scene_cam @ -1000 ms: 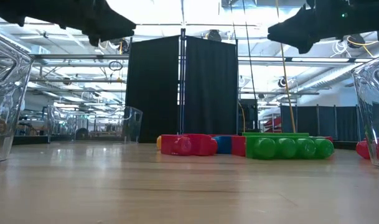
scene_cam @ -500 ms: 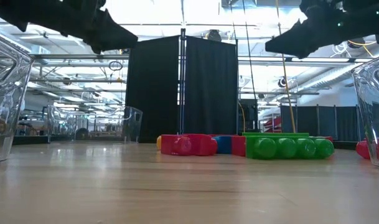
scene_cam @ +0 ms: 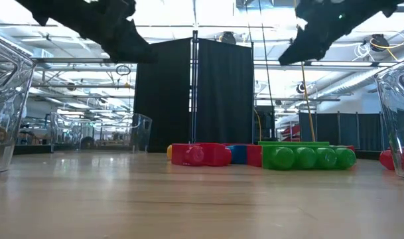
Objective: Sort blocks by size
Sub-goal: Put the one-stud yellow game piece into the top transparent bin
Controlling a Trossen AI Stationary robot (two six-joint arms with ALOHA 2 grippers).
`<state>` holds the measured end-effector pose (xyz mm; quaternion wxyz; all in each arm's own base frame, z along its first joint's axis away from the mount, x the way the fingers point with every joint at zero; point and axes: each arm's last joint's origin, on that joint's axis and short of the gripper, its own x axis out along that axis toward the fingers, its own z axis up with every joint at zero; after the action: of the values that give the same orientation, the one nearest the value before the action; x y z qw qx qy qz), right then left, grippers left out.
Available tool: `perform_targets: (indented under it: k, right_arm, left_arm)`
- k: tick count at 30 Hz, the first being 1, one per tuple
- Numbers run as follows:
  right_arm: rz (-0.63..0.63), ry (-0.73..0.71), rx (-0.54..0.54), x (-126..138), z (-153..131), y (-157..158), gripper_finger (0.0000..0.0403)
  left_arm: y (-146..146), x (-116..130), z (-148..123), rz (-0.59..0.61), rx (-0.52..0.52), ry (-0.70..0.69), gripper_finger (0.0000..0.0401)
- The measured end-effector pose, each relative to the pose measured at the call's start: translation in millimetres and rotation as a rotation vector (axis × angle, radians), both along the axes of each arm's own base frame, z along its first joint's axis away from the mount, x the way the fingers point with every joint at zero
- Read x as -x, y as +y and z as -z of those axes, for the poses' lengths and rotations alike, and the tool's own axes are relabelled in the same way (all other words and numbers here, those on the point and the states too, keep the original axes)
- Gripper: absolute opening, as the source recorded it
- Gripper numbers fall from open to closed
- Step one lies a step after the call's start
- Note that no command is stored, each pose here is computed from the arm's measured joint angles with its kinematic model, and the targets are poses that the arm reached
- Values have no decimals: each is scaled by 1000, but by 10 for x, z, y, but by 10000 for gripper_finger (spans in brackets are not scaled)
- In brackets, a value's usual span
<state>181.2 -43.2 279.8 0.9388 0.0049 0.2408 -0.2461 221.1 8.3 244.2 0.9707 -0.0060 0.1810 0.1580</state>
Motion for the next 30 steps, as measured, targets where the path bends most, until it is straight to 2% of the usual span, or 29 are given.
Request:
perform_targets:
  k: [6,10,17,23,30]
  right_arm:
    - [103,194,6,-57,182,-299,151]
    - [129,292,-2,-96,332,-531,151]
    - [143,411,-146,-126,542,-980,151]
    - [186,533,-245,-255,519,-1342,151]
    - [179,658,-320,-500,554,-1603,151]
  left_arm:
    - [123,-154,115,0,24,66,158]
    - [232,-231,176,-30,29,99,158]
    - [348,-344,224,-53,47,124,158]
    - [329,-381,261,-43,51,129,158]
    - [200,-373,305,6,54,183,158]
